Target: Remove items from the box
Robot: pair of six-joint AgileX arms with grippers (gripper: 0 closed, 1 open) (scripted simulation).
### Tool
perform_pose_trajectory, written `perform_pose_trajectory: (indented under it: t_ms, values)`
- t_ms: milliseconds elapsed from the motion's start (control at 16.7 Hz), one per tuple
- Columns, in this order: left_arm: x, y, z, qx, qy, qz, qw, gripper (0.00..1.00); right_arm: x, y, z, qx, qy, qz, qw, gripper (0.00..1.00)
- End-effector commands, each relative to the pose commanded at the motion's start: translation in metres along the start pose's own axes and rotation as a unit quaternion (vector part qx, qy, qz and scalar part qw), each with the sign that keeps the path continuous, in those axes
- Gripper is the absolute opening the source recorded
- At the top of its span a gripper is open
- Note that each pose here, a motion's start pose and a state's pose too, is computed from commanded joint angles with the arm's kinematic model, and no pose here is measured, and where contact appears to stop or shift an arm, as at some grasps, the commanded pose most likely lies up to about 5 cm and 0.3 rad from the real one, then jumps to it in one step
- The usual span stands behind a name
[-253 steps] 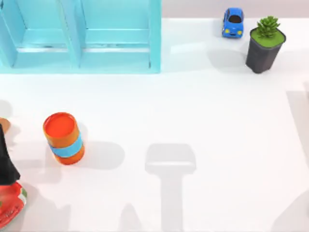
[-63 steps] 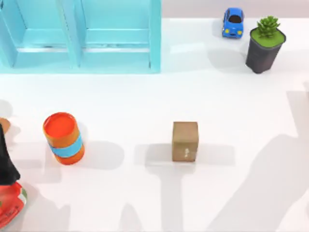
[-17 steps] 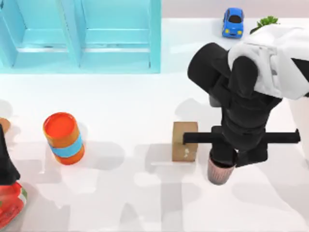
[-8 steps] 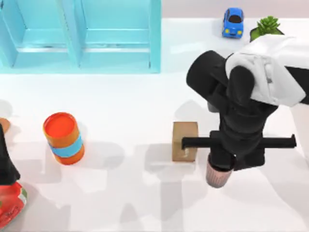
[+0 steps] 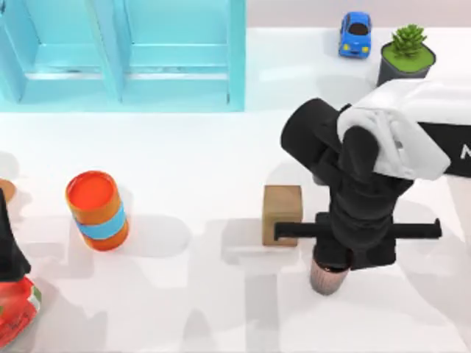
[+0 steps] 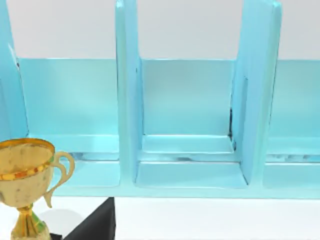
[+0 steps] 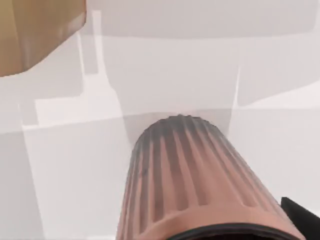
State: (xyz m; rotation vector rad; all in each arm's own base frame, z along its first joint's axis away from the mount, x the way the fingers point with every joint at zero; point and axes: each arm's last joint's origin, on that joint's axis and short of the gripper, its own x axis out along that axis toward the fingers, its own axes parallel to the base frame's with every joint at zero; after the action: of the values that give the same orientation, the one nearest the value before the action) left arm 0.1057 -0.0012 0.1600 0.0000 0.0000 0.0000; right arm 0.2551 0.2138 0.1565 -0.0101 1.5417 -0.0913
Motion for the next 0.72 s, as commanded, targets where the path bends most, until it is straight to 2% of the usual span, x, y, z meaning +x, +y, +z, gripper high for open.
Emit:
perform_pose_trajectory:
  t_ms: [120, 720]
  values:
    - [0.0000, 0.0000, 0.0000, 0.000, 0.000, 0.000, 1.000, 1.00, 0.0000, 0.0000, 0.0000, 0.000, 0.000, 0.000, 1.000, 0.00]
    - [0.0000, 0.0000, 0.0000, 0.000, 0.000, 0.000, 1.000, 1.00, 0.0000, 0.0000, 0.0000, 0.000, 0.000, 0.000, 1.000, 0.75]
